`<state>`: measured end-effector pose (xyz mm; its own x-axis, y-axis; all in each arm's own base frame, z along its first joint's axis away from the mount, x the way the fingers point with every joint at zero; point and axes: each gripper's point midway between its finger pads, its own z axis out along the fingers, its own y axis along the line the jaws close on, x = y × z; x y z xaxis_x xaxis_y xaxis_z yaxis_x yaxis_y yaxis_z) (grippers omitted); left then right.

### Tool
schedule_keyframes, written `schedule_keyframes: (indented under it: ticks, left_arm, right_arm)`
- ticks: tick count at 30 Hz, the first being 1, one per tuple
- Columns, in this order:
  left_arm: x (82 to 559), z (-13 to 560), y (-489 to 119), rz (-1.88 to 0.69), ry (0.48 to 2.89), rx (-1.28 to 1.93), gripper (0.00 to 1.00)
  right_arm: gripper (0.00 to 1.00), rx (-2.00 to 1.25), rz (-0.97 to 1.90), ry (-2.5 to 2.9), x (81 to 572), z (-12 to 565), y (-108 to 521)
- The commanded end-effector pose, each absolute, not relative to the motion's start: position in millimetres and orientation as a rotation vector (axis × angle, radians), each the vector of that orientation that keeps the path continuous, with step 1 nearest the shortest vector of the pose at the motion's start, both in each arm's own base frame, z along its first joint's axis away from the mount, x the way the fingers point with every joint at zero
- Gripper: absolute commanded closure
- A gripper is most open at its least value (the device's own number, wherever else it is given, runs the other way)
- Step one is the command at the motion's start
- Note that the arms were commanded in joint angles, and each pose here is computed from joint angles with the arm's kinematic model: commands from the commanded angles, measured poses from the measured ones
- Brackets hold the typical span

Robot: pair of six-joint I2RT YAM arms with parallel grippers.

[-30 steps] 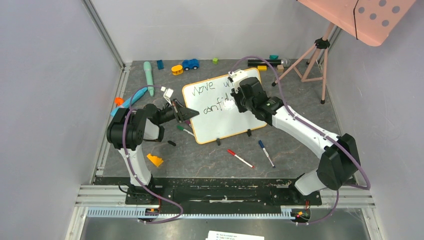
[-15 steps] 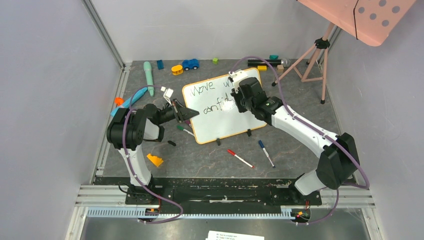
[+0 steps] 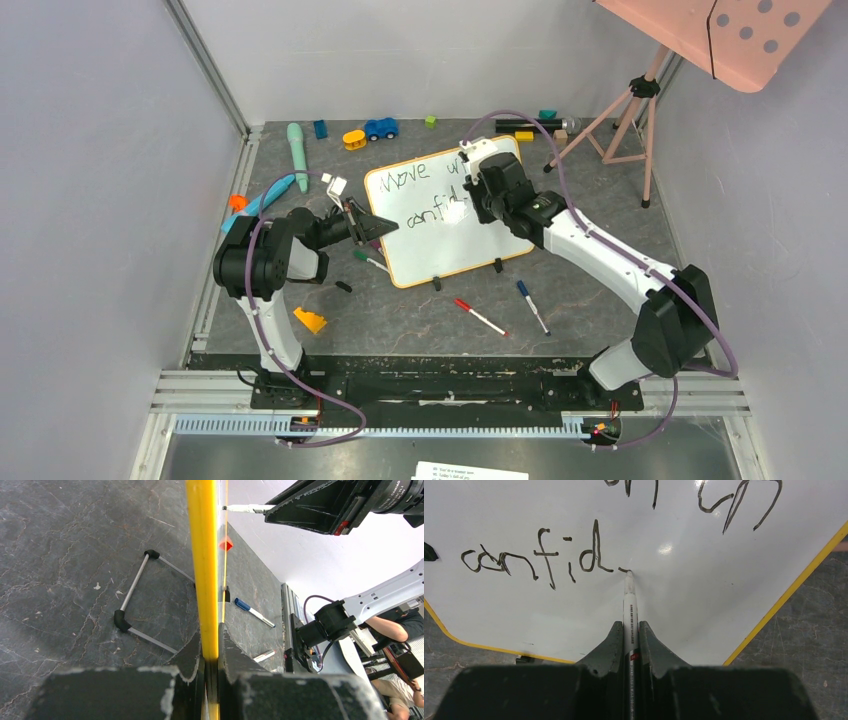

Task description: Write a sentence on the whiteboard

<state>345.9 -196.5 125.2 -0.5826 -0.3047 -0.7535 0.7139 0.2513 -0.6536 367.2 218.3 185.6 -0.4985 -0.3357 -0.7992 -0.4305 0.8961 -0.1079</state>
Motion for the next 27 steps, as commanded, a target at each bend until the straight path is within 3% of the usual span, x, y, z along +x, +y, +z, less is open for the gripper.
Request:
schedule_keyframes:
  ticks: [1, 27]
  left_arm:
    - [361.6, 122.9, -190.7, -1.296, 1.545, 0.494, 0.98]
    - [361.6, 123.0, -190.8, -1.295, 1.544, 0.497, 0.98]
  right_arm:
    - [1.0, -0.497, 0.101, 2.098, 387.2, 201.5, 215.4]
    - [1.0, -0.55, 0.209, 2.122, 367.9, 185.2, 223.7]
